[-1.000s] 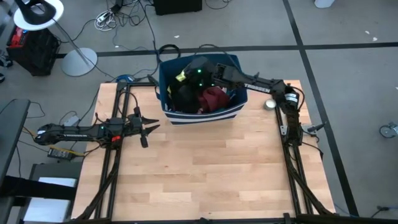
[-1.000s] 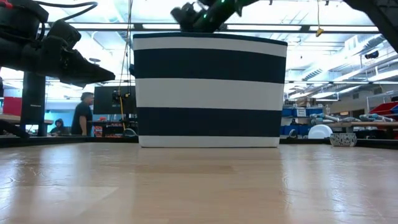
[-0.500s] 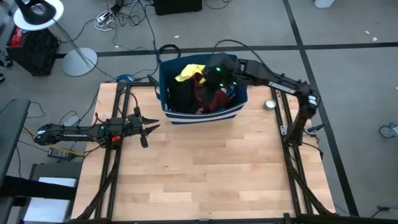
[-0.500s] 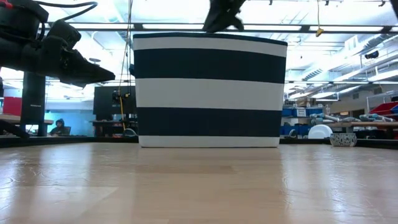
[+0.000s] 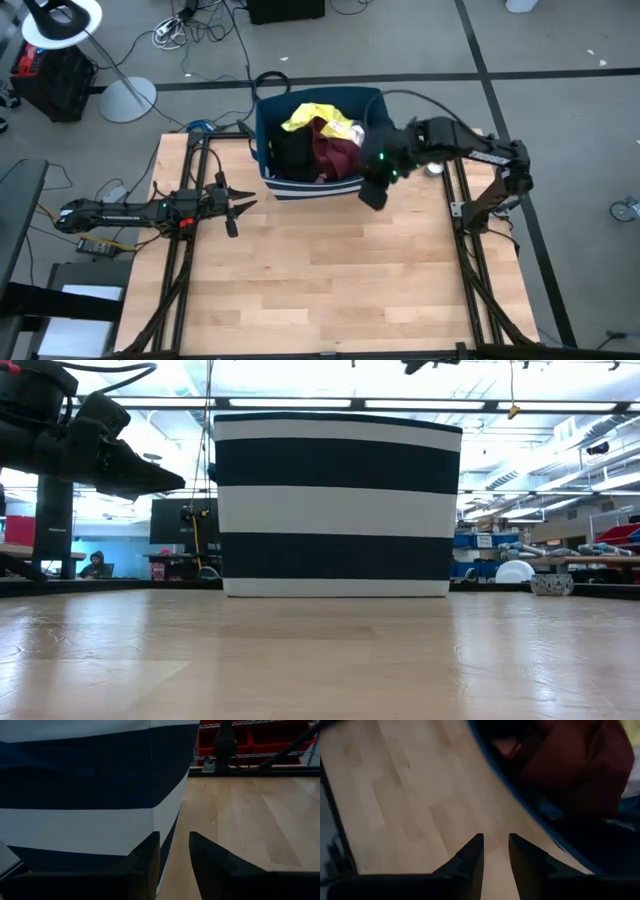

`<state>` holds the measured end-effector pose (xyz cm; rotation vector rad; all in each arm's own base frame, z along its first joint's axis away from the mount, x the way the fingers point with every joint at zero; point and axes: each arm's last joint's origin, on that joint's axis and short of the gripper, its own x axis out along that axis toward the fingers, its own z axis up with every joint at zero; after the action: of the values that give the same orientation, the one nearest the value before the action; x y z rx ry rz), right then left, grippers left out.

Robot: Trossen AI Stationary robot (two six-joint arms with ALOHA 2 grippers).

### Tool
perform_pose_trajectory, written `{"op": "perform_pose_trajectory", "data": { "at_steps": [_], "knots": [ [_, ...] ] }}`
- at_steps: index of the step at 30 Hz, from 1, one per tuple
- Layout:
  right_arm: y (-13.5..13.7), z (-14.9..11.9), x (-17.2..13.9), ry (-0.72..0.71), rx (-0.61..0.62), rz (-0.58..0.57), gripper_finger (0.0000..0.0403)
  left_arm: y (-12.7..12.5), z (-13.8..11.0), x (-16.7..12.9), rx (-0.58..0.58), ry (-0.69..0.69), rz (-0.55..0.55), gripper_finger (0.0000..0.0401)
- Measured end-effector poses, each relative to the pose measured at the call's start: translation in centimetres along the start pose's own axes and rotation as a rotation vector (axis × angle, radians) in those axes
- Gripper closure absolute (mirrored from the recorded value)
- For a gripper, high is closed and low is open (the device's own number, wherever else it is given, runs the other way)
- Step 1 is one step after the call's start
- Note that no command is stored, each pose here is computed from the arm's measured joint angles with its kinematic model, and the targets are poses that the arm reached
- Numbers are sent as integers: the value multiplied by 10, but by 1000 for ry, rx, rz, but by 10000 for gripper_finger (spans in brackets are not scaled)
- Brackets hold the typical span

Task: Sort clothes
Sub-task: Return to Home Position

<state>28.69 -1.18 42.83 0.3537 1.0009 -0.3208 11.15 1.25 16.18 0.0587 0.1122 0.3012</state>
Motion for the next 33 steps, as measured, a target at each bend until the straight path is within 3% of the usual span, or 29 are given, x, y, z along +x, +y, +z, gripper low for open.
{"op": "perform_pose_trajectory", "data": {
  "at_steps": [8,14,26,33],
  "knots": [
    [45,-32,15,-21,-189,-127,313,0,0,0,0,0,0,291],
    [59,-58,36,-96,-229,-80,313,0,0,0,0,1,0,291],
    [23,-128,92,-256,-181,111,313,0,0,0,0,1,0,291],
    [-2,-160,124,-393,-225,257,313,0,0,0,0,1,0,291]
  ]
}}
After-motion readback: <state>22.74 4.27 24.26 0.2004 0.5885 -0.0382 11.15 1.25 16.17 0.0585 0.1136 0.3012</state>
